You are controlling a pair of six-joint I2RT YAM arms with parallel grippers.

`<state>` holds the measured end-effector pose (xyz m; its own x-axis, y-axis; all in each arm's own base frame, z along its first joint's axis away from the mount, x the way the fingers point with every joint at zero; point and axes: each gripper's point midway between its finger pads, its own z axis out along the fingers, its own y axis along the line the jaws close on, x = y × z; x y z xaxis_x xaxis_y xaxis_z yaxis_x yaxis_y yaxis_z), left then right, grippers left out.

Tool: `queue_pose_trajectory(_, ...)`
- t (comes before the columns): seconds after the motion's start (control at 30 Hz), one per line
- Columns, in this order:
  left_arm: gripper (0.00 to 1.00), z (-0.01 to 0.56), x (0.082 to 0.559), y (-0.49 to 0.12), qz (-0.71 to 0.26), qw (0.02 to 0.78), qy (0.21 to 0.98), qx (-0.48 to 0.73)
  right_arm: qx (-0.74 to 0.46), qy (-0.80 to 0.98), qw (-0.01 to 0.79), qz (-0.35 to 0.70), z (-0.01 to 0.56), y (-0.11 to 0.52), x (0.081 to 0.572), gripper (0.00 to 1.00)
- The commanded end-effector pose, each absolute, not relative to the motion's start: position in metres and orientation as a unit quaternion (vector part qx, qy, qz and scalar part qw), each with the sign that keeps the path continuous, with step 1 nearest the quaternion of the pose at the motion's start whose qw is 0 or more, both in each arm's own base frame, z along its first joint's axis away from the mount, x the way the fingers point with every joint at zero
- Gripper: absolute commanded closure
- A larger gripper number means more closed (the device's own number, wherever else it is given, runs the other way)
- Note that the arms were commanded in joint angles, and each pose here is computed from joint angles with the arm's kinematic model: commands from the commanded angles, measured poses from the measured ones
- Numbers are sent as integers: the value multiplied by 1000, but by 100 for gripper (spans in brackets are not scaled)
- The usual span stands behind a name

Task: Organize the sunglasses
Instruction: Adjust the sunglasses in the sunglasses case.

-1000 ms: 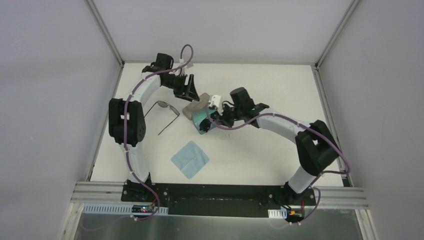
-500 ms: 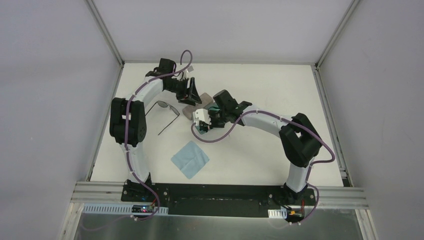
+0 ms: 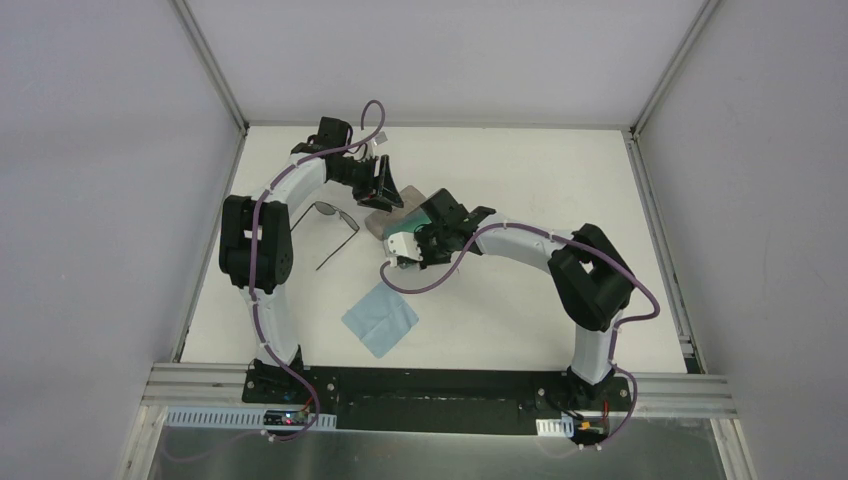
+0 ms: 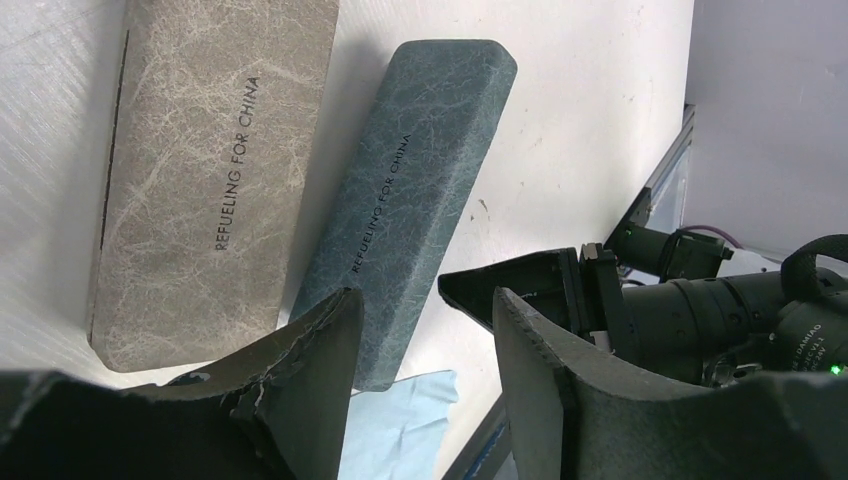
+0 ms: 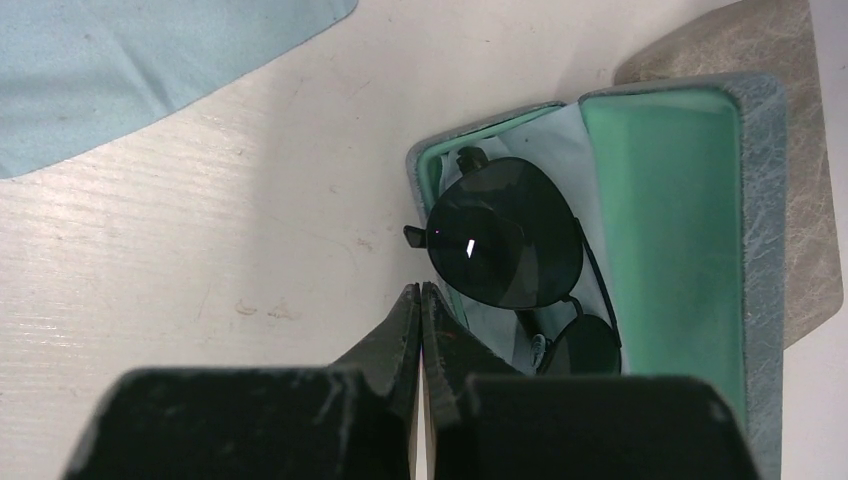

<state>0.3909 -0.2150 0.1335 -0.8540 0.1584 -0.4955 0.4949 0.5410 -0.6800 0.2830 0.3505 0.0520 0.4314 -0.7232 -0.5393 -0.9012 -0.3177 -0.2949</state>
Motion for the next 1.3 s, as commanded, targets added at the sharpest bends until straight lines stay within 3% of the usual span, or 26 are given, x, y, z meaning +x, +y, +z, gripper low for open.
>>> queue_pose_trajectory(0.0, 48, 153, 390, -222, -451, 216, 840, 210, -801, 495, 302, 149, 64, 360, 289, 100)
queue_pose_trajectory(1.27, 53, 150, 363, -249, -474, 184, 825, 246, -696, 622, 325, 152, 67, 387, 319, 100)
